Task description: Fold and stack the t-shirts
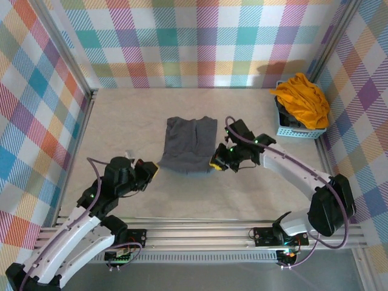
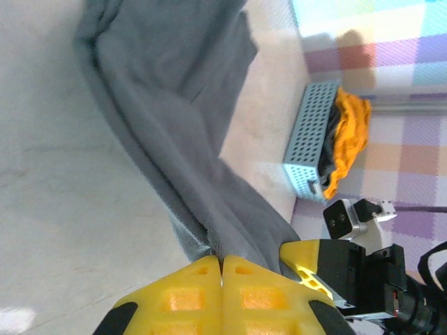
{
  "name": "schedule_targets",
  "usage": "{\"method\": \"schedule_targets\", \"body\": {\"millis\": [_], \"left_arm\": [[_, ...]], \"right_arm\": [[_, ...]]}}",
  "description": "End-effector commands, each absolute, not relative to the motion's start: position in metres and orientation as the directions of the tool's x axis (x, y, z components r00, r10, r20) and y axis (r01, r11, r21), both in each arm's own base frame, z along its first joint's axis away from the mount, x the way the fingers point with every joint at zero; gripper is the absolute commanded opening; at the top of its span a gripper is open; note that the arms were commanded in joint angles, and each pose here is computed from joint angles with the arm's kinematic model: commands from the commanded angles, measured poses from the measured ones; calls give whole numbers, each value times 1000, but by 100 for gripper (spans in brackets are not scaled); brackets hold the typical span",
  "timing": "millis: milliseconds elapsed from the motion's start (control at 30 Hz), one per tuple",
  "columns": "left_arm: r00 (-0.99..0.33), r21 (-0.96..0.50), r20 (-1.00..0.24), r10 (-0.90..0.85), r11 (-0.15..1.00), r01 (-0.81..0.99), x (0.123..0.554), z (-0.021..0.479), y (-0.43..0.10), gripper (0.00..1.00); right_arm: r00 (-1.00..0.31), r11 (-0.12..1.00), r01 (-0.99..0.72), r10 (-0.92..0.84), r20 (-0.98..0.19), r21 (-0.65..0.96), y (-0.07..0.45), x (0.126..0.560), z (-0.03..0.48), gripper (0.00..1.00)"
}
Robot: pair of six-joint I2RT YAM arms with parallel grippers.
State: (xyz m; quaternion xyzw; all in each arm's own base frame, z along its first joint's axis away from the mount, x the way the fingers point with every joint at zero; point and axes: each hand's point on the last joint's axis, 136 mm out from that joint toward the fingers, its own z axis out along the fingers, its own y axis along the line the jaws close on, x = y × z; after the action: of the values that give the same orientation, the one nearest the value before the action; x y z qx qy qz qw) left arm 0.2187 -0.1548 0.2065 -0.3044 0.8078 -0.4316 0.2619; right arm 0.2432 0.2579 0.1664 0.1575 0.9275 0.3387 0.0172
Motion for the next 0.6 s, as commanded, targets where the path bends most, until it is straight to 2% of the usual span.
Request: {"method": "schedule_targets", "body": {"millis": [0, 300, 433, 500, 533, 567], "left_arm": [[-637, -858, -238, -733, 466, -215, 247, 239, -158, 0], [-566, -854, -241, -789, 449, -262, 354, 257, -155, 0], [-604, -836, -232, -762, 473, -277, 423, 240, -165, 0], [-631, -808, -208, -747, 495, -319, 458, 215, -169, 0], [-637, -791, -201, -744, 507, -343, 470, 203, -168, 0], [-637, -763, -198, -745, 525, -377, 482, 187, -164, 1]], "right_arm": [[-938, 706, 314, 333, 93, 634, 254, 265, 180, 0], [-900, 585, 398, 399, 176, 707, 266, 373, 195, 0], [-869, 539, 460, 439, 231, 706, 266, 429, 178, 0], [-851, 521, 487, 463, 247, 701, 264, 461, 164, 0], [-852, 512, 483, 463, 245, 711, 265, 475, 160, 4], [-854, 500, 478, 457, 248, 722, 267, 491, 153, 18]]}}
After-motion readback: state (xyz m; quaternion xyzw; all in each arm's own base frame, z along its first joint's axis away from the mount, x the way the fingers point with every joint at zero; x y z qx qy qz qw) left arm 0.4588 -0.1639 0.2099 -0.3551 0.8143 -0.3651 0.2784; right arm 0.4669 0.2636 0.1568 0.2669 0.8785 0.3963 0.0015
